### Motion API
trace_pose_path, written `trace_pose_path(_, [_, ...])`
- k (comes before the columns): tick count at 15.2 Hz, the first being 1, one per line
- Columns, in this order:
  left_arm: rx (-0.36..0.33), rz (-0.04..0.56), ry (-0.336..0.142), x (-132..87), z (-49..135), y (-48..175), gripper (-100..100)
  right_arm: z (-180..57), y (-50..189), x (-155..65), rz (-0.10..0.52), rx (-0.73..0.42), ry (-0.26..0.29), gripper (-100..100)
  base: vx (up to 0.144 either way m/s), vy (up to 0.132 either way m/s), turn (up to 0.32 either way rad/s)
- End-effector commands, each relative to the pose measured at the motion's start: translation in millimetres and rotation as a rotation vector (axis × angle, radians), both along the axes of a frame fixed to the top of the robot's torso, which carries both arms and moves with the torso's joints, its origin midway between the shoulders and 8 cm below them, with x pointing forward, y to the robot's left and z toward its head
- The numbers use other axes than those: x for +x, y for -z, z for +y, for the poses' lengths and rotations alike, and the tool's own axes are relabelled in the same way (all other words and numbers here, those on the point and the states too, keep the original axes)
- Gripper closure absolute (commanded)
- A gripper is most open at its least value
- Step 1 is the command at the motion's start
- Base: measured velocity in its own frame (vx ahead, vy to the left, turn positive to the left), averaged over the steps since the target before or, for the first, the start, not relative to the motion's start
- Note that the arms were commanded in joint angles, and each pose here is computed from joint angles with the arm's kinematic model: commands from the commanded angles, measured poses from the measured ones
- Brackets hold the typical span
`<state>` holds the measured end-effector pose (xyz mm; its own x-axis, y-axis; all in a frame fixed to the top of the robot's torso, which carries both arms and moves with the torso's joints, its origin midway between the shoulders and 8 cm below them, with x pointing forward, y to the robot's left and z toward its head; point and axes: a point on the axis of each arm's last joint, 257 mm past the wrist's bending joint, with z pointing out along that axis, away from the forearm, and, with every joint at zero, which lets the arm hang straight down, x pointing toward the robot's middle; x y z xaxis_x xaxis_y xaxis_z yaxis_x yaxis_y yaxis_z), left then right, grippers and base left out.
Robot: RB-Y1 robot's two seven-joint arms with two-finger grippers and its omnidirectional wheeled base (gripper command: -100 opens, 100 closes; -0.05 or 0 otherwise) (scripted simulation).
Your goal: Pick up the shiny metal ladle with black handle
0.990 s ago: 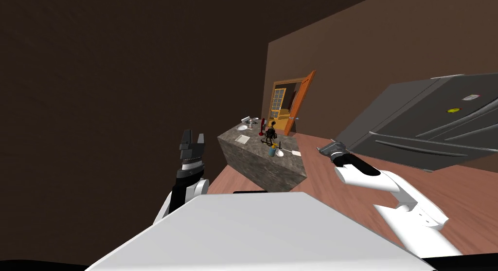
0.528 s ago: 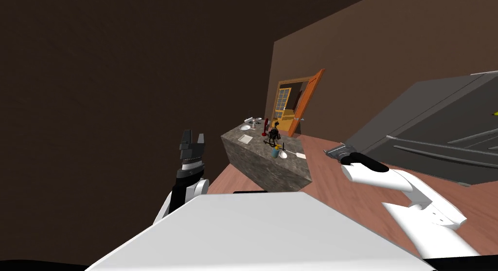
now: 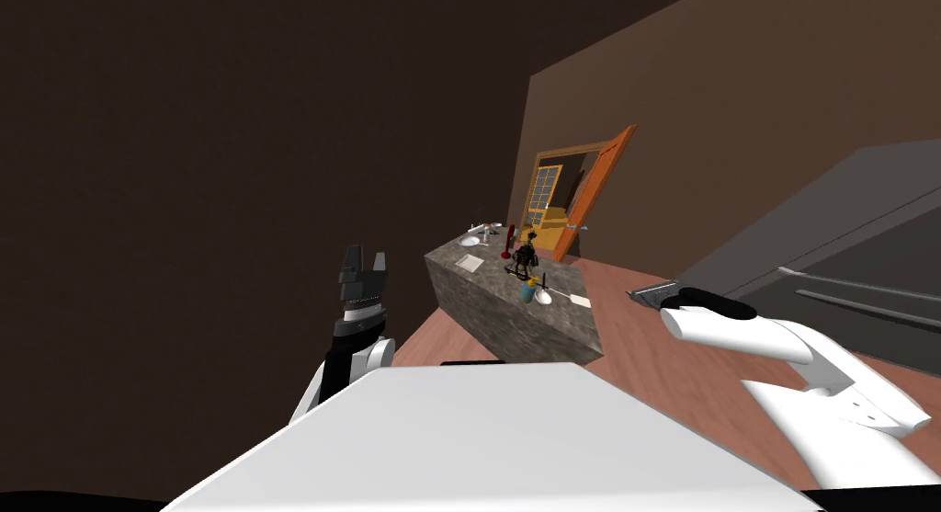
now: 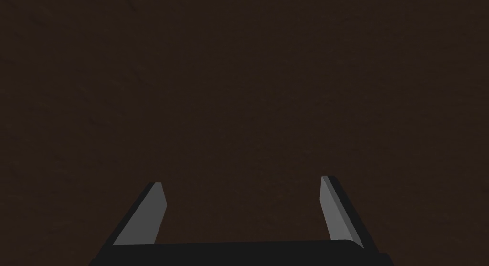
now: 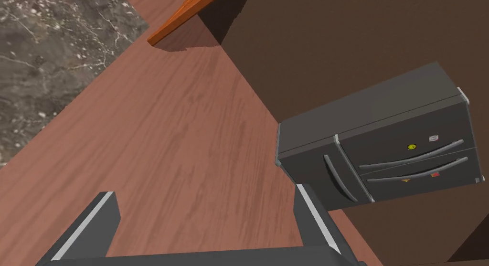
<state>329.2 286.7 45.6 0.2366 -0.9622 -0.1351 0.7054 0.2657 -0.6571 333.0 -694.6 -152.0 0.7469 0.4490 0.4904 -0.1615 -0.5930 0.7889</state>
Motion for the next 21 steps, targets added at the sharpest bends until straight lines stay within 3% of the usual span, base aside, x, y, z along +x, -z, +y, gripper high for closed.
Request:
trace_pose_path(1, [0.0, 0.0, 0.0, 0.0, 0.0, 0.0, 0, -3.7, 5.9, -7.5, 0.017, 0.026, 0.026, -100, 0.009, 0.003, -0.007])
trace_pose_path(2, [0.0, 0.0, 0.0, 0.0, 0.0, 0.0, 0, -19.9, 6.3, -18.2, -0.005, 0.083, 0.087, -100, 0.013, 0.016, 0.152])
trace_pose_path(5, [0.0, 0.0, 0.0, 0.0, 0.0, 0.0, 0, -20.5, 15.3, -25.9, 0.024, 0.109, 0.113, -100, 0.018, 0.011, 0.102])
trace_pose_path(6, [0.0, 0.0, 0.0, 0.0, 0.0, 0.0, 0, -34.6, 17.8, -38.0, 0.003, 0.172, 0.178, -100, 0.022, 0.018, 0.165])
trace_pose_path(9, [0.0, 0.0, 0.0, 0.0, 0.0, 0.0, 0, -34.2, 25.1, -44.7, 0.029, 0.192, 0.199, -100, 0.028, 0.015, 0.104])
trace_pose_path(10, [0.0, 0.0, 0.0, 0.0, 0.0, 0.0, 0, -45.8, 28.4, -56.9, 0.005, 0.259, 0.265, -100, 0.033, 0.017, 0.182])
trace_pose_path(12, [0.0, 0.0, 0.0, 0.0, 0.0, 0.0, 0, -44.6, 35.3, -63.7, 0.032, 0.277, 0.284, -100, 0.036, 0.017, 0.156])
trace_pose_path(13, [0.0, 0.0, 0.0, 0.0, 0.0, 0.0, 0, -54.4, 37.6, -73.8, 0.002, 0.338, 0.342, -100, 0.043, 0.021, 0.203])
trace_pose_path(16, [0.0, 0.0, 0.0, 0.0, 0.0, 0.0, 0, -51.8, 45.8, -82.5, 0.035, 0.361, 0.368, -100, 0.039, 0.016, 0.088])
trace_pose_path(17, [0.0, 0.0, 0.0, 0.0, 0.0, 0.0, 0, -58.4, 51.3, -94.7, 0.014, 0.43, 0.432, -100, 0.037, 0.029, 0.152])
trace_pose_path(19, [0.0, 0.0, 0.0, 0.0, 0.0, 0.0, 0, -55.9, 56.7, -100.9, 0.039, 0.446, 0.45, -100, 0.041, 0.023, 0.158])
trace_pose_path(20, [0.0, 0.0, 0.0, 0.0, 0.0, 0.0, 0, -61.0, 61.4, -110.8, 0.012, 0.51, 0.507, -100, 0.051, 0.026, 0.222])
trace_pose_path(21, [0.0, 0.0, 0.0, 0.0, 0.0, 0.0, 0, -59.7, 63.6, -113.4, 0.022, 0.516, 0.514, -100, 0.062, 0.029, 0.216])
